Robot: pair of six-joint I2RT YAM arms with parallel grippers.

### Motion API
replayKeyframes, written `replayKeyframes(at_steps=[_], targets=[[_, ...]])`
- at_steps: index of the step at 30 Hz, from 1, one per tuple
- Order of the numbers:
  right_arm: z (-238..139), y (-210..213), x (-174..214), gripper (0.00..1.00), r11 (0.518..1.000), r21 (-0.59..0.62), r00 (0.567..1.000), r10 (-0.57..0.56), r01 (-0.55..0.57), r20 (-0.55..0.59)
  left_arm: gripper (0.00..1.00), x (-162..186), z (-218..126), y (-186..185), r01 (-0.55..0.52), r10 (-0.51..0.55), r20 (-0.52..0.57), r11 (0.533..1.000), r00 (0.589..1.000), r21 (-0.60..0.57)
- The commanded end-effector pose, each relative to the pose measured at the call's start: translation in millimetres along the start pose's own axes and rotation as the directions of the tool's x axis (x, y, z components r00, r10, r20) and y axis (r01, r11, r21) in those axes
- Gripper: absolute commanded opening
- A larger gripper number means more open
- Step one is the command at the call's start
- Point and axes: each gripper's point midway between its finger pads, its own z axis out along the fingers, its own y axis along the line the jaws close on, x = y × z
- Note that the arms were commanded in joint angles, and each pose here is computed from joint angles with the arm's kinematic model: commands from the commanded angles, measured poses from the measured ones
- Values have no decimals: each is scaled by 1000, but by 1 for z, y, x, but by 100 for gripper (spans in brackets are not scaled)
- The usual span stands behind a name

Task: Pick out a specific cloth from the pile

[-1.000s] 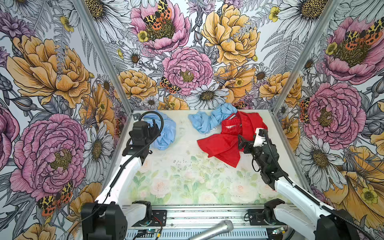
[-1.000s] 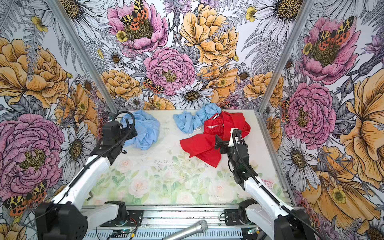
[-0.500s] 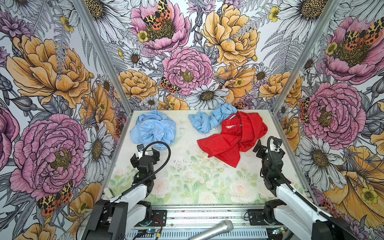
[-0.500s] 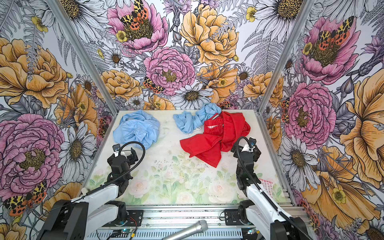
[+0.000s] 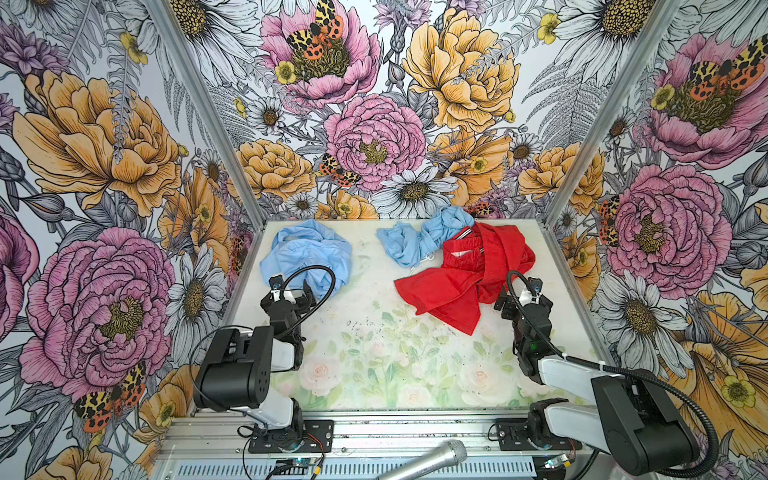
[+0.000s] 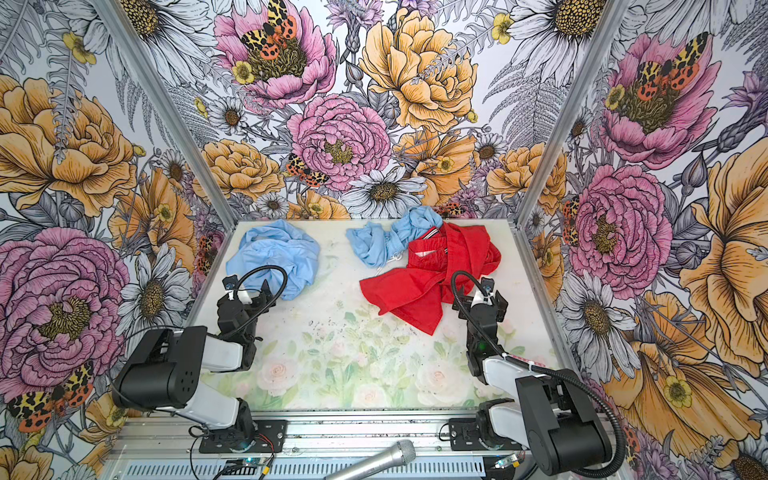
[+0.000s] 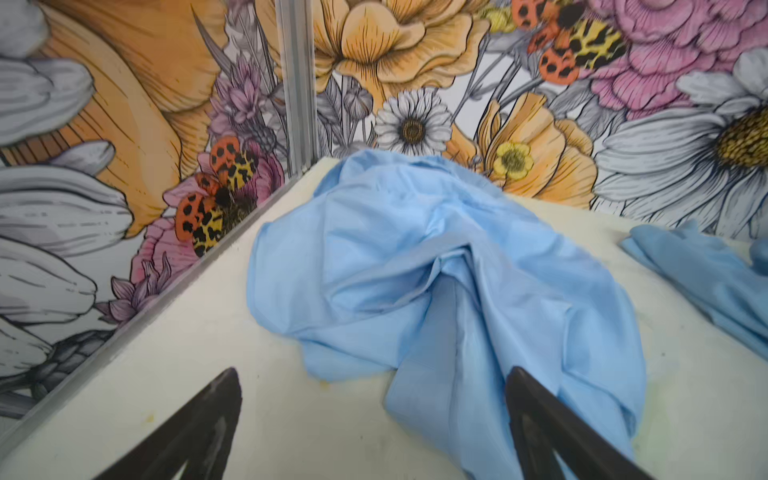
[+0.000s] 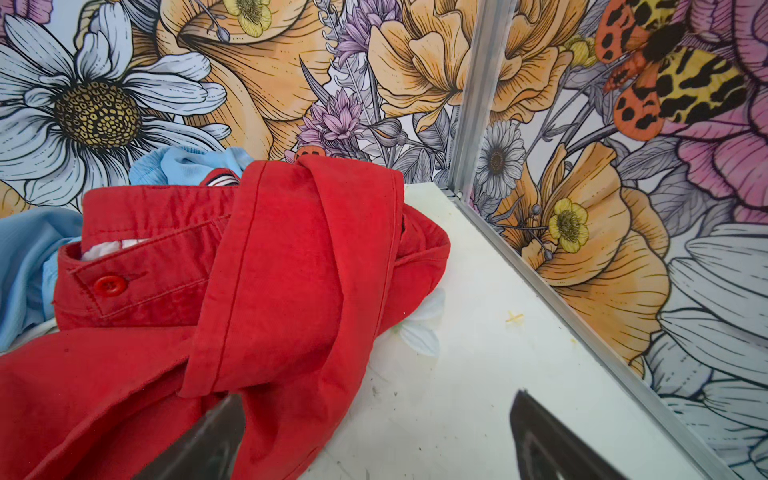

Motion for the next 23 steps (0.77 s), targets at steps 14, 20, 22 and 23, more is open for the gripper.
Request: replayKeyframes(at_steps=[14,20,22,23], targets=[[41,-5,1,100,994,67,995,-90,87,46,99,-34,0,-22,16,-29,114,993,993,114],[47,-5,0,99,996,50,996,-81,79,26,99,-32,6,-26,-3,-6,92,995,996,100],[47,-5,2,100,996,50,997,-80,78,19,99,-32,4,-26,-5,-5,98,995,995,104],[47,-5,0,99,995,51,996,-81,80,26,99,-33,3,-26,-4,-7,102,995,995,103]])
